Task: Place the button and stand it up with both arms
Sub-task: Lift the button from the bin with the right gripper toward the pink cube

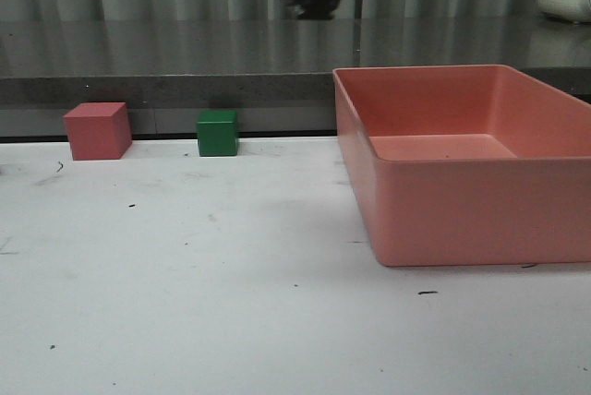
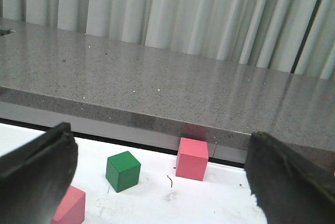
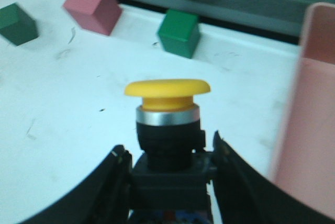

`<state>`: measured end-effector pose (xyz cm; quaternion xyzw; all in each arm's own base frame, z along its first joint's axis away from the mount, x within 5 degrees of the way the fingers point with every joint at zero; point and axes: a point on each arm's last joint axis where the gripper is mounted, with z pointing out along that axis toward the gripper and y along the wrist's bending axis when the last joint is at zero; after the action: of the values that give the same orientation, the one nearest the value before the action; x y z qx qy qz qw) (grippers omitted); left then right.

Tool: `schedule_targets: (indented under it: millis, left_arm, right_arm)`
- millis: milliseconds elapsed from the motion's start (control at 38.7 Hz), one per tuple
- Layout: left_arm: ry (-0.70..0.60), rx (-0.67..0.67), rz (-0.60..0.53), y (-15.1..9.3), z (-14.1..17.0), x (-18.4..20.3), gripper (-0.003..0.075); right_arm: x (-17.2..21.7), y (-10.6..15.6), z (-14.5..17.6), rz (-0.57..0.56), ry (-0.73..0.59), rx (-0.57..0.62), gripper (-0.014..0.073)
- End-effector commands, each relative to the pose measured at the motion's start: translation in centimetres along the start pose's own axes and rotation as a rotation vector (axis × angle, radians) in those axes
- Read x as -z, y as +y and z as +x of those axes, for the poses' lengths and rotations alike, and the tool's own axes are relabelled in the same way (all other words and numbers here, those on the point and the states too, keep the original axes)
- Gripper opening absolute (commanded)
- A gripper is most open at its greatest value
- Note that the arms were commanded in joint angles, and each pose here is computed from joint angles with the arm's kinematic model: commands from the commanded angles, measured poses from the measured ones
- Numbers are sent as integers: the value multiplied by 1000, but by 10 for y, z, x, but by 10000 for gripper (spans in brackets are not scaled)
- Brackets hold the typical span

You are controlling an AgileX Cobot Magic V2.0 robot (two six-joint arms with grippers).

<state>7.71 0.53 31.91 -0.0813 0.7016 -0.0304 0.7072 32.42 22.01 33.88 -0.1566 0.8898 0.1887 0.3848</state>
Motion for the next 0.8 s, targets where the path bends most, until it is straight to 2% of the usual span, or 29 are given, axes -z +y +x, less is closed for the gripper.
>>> schedule_targets:
  millis: [0, 155, 362, 491, 671, 775]
  left_arm:
    - [-105, 6, 10, -2, -18, 0, 617]
    - [-105, 6, 10, -2, -18, 0, 617]
    - [-105, 6, 10, -2, -18, 0, 617]
    - [-105, 6, 10, -2, -18, 0, 617]
    - [-105, 6, 10, -2, -18, 0, 617]
    - [-105, 6, 10, -2, -18, 0, 617]
  right_arm:
    - [5, 35, -9, -93, -109, 47, 139]
    - [-28, 80, 13, -179, -72, 106, 139]
    - [-62, 114, 18, -222, 4, 122, 139]
    - [-83, 122, 20, -252, 50, 38, 139]
    - [-112, 117, 36, -227, 128, -152, 139]
    - [-123, 115, 44, -208, 160, -219, 139]
